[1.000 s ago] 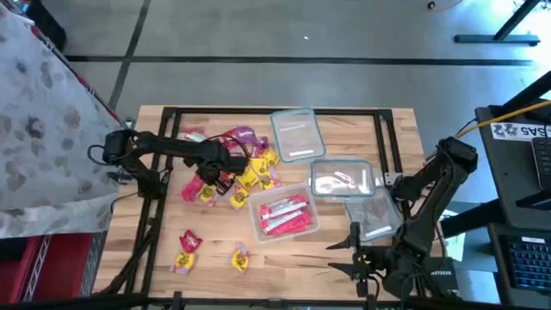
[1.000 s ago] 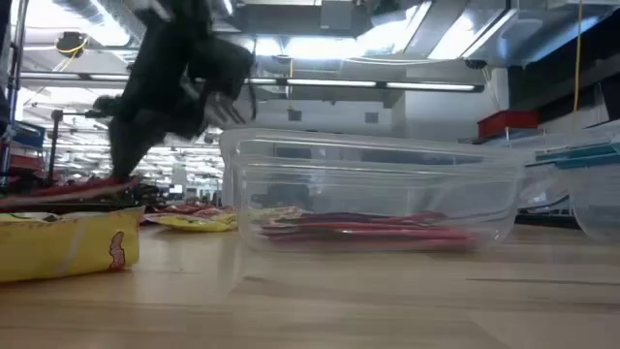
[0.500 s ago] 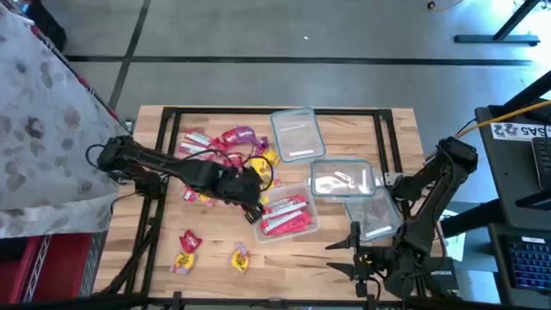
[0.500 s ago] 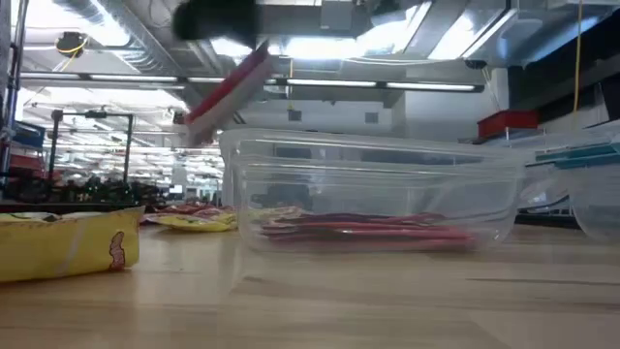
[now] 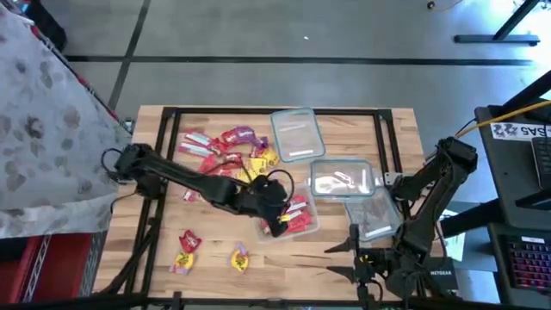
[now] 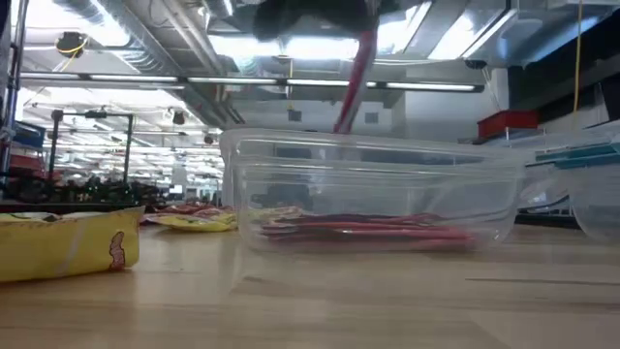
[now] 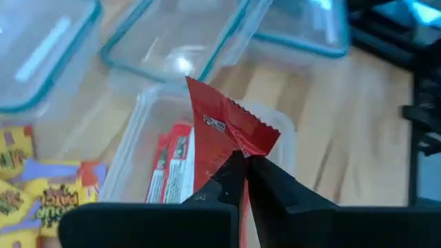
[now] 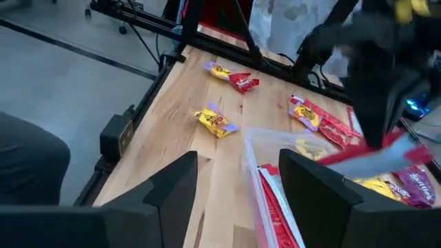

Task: Sort candy
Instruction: Put the pink candy into the top rectangular transparent food container

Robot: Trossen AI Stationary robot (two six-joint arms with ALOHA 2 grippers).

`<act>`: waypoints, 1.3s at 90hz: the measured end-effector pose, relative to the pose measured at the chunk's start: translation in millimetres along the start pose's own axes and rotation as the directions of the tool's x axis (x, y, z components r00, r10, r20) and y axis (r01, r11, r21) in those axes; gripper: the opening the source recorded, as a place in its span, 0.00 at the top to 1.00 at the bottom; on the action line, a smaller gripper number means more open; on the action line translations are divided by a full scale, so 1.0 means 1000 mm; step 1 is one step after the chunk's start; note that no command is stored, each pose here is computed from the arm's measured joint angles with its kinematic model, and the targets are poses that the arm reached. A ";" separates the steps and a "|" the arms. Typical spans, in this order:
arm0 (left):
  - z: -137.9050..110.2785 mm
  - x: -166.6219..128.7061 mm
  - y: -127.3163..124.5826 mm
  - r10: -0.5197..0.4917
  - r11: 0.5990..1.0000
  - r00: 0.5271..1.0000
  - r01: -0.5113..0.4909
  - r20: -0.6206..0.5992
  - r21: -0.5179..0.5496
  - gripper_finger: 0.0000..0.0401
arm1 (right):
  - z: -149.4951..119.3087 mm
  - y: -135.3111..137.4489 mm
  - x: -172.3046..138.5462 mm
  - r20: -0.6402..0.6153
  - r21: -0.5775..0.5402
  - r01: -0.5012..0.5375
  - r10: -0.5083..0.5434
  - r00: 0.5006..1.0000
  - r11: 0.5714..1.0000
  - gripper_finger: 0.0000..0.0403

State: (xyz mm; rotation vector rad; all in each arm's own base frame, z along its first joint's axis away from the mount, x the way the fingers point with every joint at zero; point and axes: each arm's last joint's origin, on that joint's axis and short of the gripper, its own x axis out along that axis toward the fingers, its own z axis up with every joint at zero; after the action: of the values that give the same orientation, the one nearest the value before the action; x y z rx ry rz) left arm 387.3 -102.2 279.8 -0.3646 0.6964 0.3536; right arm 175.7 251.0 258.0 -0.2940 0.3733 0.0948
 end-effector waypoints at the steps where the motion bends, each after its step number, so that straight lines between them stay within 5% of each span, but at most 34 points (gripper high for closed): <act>1: 0.000 0.002 0.001 0.003 1.000 1.000 -0.003 -0.005 -0.004 1.00 | 0.000 0.000 0.000 0.000 0.000 -0.001 0.001 1.000 1.000 0.52; 15: 0.002 0.018 0.014 0.031 0.997 0.998 -0.035 -0.057 -0.063 0.97 | 0.000 0.000 0.000 0.000 0.003 -0.011 0.011 1.000 1.000 0.52; 39: 0.006 0.023 0.043 0.086 0.992 0.974 -0.103 -0.208 -0.071 0.77 | 0.000 0.000 0.000 0.001 0.005 -0.014 0.014 1.000 1.000 0.52; 59: 0.001 -0.022 0.054 0.177 0.976 0.933 -0.207 -0.314 -0.063 0.72 | 0.001 0.001 0.000 0.001 0.008 -0.021 0.021 1.000 1.000 0.52; 71: -0.021 -0.052 0.060 0.364 0.914 0.835 -0.405 -0.411 -0.012 0.72 | 0.001 0.001 0.000 0.001 0.008 -0.021 0.021 1.000 1.000 0.52; 89: -0.057 -0.076 0.086 0.590 0.741 0.602 -0.669 -0.538 0.065 0.72 | 0.001 0.001 0.000 0.006 0.015 -0.025 0.025 1.000 1.000 0.52; 117: -0.089 -0.071 0.147 0.472 0.722 0.623 -0.679 -0.624 -0.133 0.72 | 0.001 0.001 0.000 0.004 0.012 -0.041 0.041 0.999 0.999 0.52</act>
State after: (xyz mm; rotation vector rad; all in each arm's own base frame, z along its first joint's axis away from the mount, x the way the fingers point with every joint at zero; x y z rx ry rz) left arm 223.6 -25.4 234.1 -0.5975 1.3461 1.0542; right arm 175.9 252.7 259.0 -0.2740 0.3762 0.1328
